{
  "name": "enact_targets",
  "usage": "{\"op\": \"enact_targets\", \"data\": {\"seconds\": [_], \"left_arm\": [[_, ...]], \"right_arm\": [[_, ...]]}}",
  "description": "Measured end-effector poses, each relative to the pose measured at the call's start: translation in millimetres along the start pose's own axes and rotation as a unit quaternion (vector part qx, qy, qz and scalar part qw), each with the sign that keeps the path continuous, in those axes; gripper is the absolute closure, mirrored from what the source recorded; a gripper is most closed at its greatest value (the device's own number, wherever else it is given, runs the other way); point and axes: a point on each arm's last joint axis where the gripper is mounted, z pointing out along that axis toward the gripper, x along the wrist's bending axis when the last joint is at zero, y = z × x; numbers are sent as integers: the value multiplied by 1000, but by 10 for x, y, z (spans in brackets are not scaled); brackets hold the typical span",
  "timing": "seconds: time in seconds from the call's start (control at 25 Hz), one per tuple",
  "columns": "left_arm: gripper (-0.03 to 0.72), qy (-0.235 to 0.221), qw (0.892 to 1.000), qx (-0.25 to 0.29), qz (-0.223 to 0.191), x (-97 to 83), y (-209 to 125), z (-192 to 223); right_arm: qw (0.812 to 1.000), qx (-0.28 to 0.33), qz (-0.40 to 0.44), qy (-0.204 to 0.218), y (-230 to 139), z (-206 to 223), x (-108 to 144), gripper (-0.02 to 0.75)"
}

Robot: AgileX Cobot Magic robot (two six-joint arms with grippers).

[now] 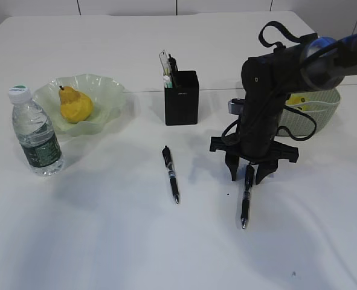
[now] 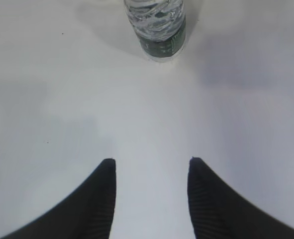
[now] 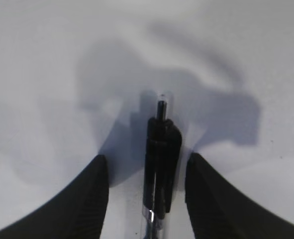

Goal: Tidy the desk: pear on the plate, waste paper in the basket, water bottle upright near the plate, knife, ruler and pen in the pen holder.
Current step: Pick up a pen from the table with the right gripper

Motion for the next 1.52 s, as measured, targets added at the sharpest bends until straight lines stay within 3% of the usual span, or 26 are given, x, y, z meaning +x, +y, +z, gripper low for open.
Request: {"op": "enact_targets", "data": {"seconds": [0.28, 0.52, 0.6, 0.84, 1.52], "left_arm": [[358, 1, 1000, 0, 1, 2, 0, 0], [358, 2, 1000, 0, 1, 3, 0, 0], [358, 3, 1000, 0, 2, 6, 0, 0], [358, 3, 1000, 0, 3, 6, 0, 0], [358, 4, 1000, -1, 3, 7, 1, 0]], "right_arm": [[1000, -8, 0, 5, 17, 7, 12, 346], [1000, -6, 2, 8, 13, 7, 16, 531], [1000, -1, -5, 9, 5, 6, 18, 557], [999, 6, -46, 16, -8, 10, 32, 564], [998, -3, -49, 32, 130, -202, 137, 564]]}}
